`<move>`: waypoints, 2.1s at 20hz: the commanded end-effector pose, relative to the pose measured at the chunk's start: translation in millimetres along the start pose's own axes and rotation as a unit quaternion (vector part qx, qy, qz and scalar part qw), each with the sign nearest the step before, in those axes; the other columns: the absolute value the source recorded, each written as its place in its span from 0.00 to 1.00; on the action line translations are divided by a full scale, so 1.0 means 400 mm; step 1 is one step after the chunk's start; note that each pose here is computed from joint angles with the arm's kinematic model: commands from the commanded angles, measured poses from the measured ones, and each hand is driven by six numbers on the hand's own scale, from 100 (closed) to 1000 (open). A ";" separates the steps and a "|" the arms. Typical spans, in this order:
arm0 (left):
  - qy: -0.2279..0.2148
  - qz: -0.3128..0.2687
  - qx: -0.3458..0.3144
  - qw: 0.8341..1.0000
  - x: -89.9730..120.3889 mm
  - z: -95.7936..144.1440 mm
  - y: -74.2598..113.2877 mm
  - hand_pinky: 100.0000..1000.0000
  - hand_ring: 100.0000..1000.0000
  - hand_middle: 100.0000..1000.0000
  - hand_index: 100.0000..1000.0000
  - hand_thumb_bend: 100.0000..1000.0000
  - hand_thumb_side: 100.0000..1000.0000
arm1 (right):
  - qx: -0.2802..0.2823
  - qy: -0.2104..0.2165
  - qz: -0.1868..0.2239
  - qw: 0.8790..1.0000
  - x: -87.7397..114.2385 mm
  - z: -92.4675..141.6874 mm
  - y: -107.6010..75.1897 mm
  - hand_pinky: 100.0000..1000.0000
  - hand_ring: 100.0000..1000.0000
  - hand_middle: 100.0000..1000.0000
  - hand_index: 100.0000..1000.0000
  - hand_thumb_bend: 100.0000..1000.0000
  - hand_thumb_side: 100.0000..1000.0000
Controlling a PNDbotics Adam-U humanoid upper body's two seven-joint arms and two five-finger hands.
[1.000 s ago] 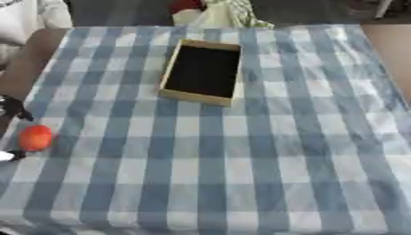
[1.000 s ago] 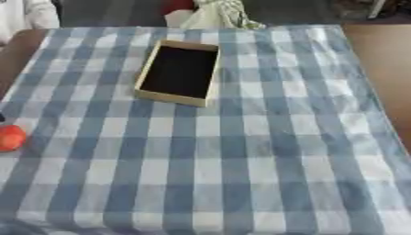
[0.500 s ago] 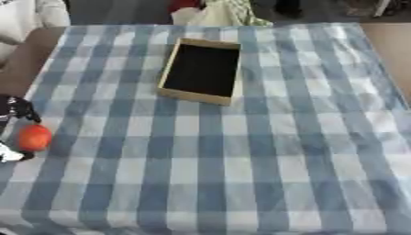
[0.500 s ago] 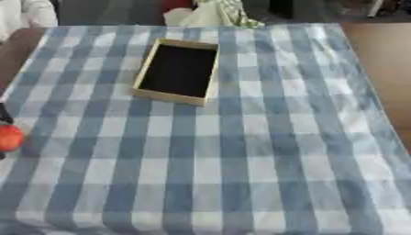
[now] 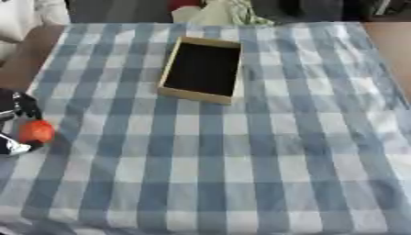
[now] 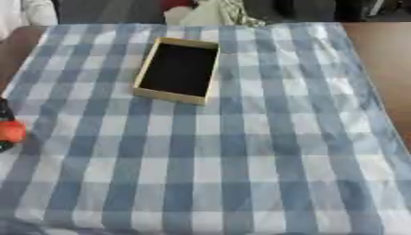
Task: Pick up objects on the table and place them in the box.
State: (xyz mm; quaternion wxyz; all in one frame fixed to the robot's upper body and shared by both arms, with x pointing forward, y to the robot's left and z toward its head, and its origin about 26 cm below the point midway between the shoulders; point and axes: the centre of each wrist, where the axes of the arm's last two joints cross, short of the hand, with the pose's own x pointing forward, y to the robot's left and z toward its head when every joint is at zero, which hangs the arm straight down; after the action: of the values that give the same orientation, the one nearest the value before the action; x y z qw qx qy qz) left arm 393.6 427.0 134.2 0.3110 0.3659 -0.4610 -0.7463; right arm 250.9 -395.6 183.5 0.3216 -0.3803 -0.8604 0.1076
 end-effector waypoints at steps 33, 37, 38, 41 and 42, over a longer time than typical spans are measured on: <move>-0.016 -0.005 0.006 1.000 -0.010 0.007 0.055 0.00 0.00 0.00 0.03 0.25 0.34 | -0.012 -0.002 0.007 1.000 0.013 -0.012 -0.015 0.72 0.73 0.66 0.75 0.00 0.58; -0.009 -0.001 0.009 1.000 -0.014 0.013 0.065 0.00 0.12 0.07 0.11 0.19 0.31 | -0.011 -0.002 0.009 1.000 0.013 -0.012 -0.016 0.72 0.73 0.66 0.74 0.00 0.58; -0.005 0.000 0.012 1.000 -0.015 0.017 0.068 0.00 0.16 0.11 0.14 0.19 0.30 | -0.011 -0.002 0.009 1.000 0.013 -0.012 -0.016 0.72 0.73 0.66 0.74 0.00 0.58; -0.005 -0.001 0.013 1.000 -0.017 0.030 0.085 0.37 0.50 0.44 0.65 0.30 0.40 | -0.010 -0.003 0.011 1.000 0.013 -0.013 -0.017 0.72 0.73 0.66 0.74 0.00 0.58; -0.004 -0.007 0.008 1.000 -0.019 0.036 0.094 0.48 0.61 0.54 0.76 0.35 0.44 | -0.010 -0.003 0.012 1.000 0.013 -0.013 -0.017 0.72 0.73 0.65 0.74 0.00 0.58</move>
State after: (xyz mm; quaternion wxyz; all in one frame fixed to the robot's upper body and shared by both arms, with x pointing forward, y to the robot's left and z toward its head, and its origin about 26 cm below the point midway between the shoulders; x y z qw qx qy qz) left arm 393.6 414.3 150.8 0.3095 0.3456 -0.4752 -0.7476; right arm 250.2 -396.2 182.3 0.3306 -0.3849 -0.8564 0.0959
